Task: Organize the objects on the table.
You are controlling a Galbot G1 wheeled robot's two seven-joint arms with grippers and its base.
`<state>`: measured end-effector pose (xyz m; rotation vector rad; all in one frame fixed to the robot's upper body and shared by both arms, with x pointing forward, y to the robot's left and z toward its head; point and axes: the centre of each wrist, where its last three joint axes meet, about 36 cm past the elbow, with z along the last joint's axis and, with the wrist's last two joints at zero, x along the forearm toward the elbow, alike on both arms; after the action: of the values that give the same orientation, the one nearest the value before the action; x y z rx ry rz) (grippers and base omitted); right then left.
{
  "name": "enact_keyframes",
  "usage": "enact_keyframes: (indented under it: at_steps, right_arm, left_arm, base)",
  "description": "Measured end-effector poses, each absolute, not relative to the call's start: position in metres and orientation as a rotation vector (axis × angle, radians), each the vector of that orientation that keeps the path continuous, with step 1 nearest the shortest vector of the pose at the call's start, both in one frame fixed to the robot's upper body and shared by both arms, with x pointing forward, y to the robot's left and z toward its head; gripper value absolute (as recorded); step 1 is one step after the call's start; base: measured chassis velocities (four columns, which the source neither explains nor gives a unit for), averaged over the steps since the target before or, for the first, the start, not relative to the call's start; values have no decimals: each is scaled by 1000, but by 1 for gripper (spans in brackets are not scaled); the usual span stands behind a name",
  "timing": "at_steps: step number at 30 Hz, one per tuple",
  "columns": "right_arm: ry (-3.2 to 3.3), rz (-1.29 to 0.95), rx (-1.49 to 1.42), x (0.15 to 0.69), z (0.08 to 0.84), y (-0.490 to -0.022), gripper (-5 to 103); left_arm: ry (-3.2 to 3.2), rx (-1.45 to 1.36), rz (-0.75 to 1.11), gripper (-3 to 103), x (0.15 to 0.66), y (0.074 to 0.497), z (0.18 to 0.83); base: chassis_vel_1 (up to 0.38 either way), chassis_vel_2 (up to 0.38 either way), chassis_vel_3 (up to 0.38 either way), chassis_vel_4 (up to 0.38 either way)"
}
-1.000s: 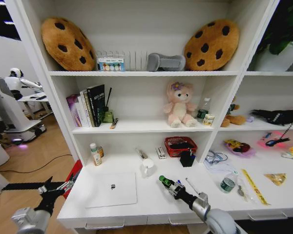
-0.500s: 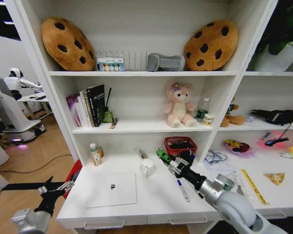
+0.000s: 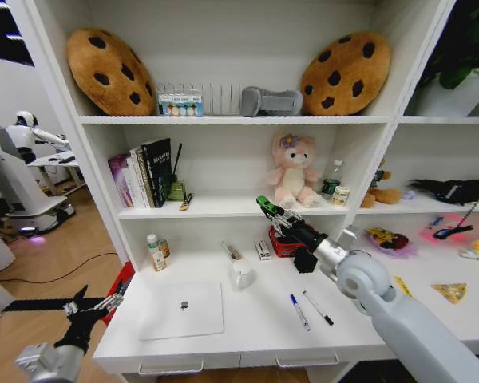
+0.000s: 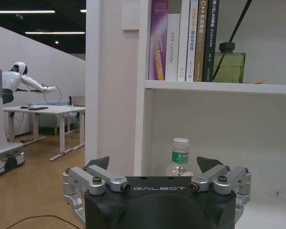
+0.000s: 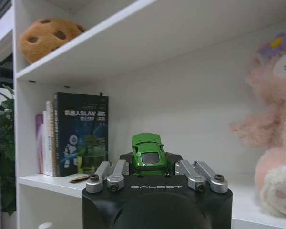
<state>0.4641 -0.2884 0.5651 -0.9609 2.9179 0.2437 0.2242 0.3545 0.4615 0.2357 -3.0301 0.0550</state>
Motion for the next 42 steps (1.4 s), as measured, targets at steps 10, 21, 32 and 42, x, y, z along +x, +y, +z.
enact_keyframes:
  at_steps: [10, 21, 32, 42]
  right_arm:
    - [2967, 242, -931, 517, 561, -282, 36]
    - [3056, 230, -972, 564, 573, -249, 36]
    - [3272, 240, -997, 609, 632, -216, 36]
    - [3333, 181, -974, 616, 618, -210, 36]
  left_arm:
    - [-3012, 218, 45, 100, 226, 350, 457]
    - [-3005, 238, 54, 100, 222, 348, 454]
    - [-3000, 245, 68, 100, 224, 344, 447]
    - [-2991, 251, 70, 100, 222, 348, 442]
  base:
    - [0, 0, 0, 0]
    - [0, 0, 0, 0]
    - [0, 0, 0, 0]
    - [0, 0, 0, 0]
